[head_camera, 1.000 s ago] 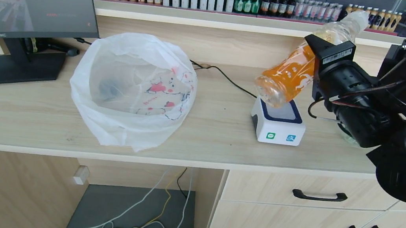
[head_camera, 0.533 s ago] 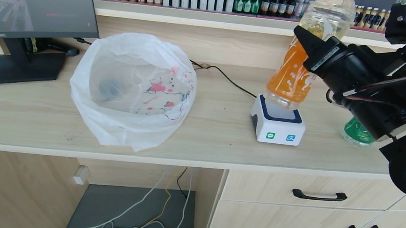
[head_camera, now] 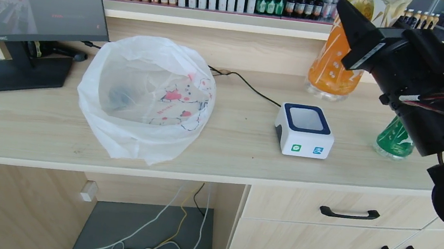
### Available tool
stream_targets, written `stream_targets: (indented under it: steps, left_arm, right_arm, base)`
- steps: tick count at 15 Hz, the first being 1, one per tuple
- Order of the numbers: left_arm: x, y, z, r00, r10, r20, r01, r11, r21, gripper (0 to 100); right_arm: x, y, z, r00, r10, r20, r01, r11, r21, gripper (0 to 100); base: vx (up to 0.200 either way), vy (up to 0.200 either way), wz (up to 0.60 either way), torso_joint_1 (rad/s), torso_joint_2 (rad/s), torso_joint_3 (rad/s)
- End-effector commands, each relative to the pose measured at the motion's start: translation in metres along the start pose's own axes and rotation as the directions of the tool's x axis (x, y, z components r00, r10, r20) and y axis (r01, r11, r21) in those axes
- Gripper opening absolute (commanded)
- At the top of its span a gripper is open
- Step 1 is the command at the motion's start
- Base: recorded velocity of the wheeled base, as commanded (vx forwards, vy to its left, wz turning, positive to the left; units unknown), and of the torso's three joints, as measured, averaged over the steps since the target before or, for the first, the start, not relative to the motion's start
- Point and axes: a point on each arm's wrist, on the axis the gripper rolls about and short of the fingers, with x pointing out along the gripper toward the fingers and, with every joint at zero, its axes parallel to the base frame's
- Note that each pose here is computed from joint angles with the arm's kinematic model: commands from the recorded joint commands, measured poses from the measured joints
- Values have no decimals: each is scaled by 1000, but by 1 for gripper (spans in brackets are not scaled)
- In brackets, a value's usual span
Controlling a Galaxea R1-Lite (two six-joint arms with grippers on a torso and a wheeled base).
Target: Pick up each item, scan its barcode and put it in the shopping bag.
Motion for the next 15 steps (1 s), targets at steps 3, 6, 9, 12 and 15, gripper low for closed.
stream_targets:
  steps: [3,6,9,12,15]
  left_arm:
    - [0,0,0,1000,1,0,-1,1000,-2,100]
    - [0,0,0,1000,1,0,-1,1000,-4,100]
    - [0,0,0,1000,1,0,-1,1000,-4,100]
    - [0,0,0,1000,1,0,-1,1000,-4,100]
    - [0,0,0,1000,1,0,-1,1000,-4,100]
  right_arm:
    - [-19,6,-27,994,99,-54,-100,995,-4,0]
    - [-17,6,-27,995,93,-29,-93,996,-5,0]
    - [-14,6,-29,996,87,-17,-87,996,-7,0]
    - [-11,6,-28,996,85,-2,-85,996,-6,0]
    - [-10,6,-30,996,85,6,-85,996,-6,0]
  base:
    - [0,200,0,2,4,1]
    - [0,200,0,-1,-4,1]
    - [0,200,0,7,2,1]
    - [0,200,0,-1,5,4]
    - [0,200,0,2,2,-5]
